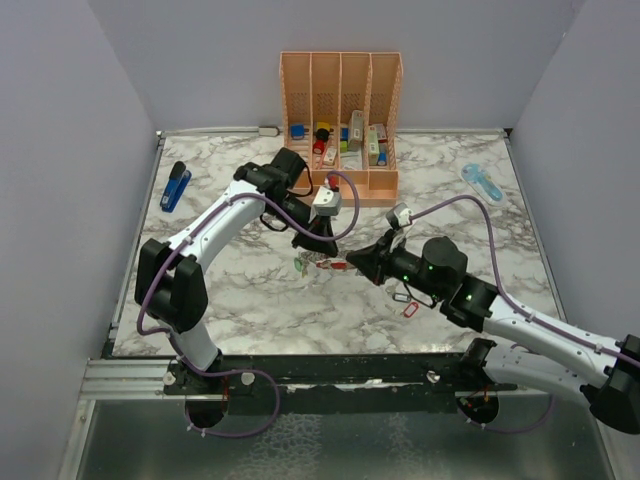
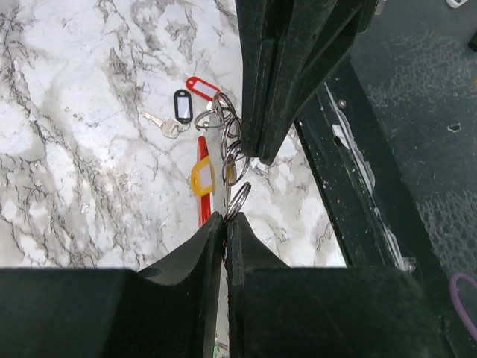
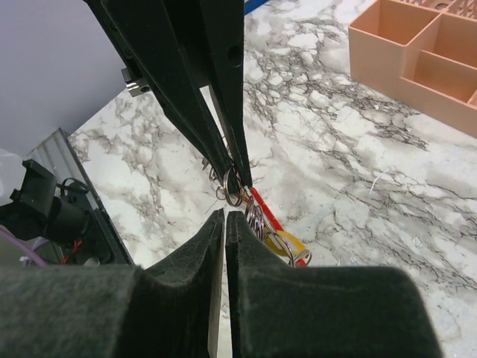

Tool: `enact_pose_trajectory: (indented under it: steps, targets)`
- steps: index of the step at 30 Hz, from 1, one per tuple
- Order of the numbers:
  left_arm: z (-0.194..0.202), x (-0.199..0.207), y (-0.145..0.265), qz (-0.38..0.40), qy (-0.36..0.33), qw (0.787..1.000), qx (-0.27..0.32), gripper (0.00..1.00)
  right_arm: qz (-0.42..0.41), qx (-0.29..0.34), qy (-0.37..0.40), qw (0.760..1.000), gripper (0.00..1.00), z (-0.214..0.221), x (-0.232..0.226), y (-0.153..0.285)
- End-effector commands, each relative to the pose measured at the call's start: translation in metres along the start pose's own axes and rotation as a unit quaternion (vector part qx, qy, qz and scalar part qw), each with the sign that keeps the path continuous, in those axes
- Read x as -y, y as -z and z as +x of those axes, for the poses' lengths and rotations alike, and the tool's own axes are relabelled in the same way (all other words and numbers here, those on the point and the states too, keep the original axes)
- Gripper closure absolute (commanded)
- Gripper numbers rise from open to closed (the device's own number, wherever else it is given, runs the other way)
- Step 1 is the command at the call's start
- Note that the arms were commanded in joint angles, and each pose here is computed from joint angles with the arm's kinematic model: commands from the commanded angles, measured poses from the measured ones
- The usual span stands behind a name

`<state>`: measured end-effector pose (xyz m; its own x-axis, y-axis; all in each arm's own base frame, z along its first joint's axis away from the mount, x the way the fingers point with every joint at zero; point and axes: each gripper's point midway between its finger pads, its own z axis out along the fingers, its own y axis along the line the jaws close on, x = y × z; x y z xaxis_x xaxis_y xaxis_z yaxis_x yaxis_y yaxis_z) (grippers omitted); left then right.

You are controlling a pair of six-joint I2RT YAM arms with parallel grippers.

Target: Put the keys on the keyring

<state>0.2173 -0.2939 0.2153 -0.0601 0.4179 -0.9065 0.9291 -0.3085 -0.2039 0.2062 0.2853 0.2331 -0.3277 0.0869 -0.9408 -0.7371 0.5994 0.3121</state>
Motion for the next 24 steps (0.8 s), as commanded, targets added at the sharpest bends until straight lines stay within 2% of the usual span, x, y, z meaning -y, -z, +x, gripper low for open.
enact_pose_trajectory:
  steps: [1,6,11,14,18,24]
  targets:
    - [-0.004,0.004,0.003,0.000,-0.011,1.000,0.003,1.00,-0.015,0.013,0.005,1.000,0.89,-0.017,-0.010,0.004]
    - [-0.001,0.002,0.004,-0.005,-0.011,1.000,-0.006,1.00,-0.011,0.027,0.025,0.999,0.75,-0.035,-0.012,0.015]
    - [-0.001,0.003,0.005,-0.006,-0.015,1.000,-0.012,1.00,-0.005,0.049,0.089,0.995,0.57,-0.053,-0.009,0.030]
    - [-0.005,0.006,0.004,-0.002,-0.020,1.000,-0.013,1.00,-0.003,0.031,0.134,0.991,0.52,-0.043,-0.004,0.031]
    - [-0.012,0.011,0.003,0.007,-0.027,1.000,-0.011,1.00,-0.014,0.004,0.158,0.987,0.46,-0.023,-0.001,0.026]
    - [-0.023,0.025,0.003,0.029,-0.028,0.999,0.006,1.00,-0.014,0.013,0.174,0.985,0.29,-0.007,0.007,0.020]
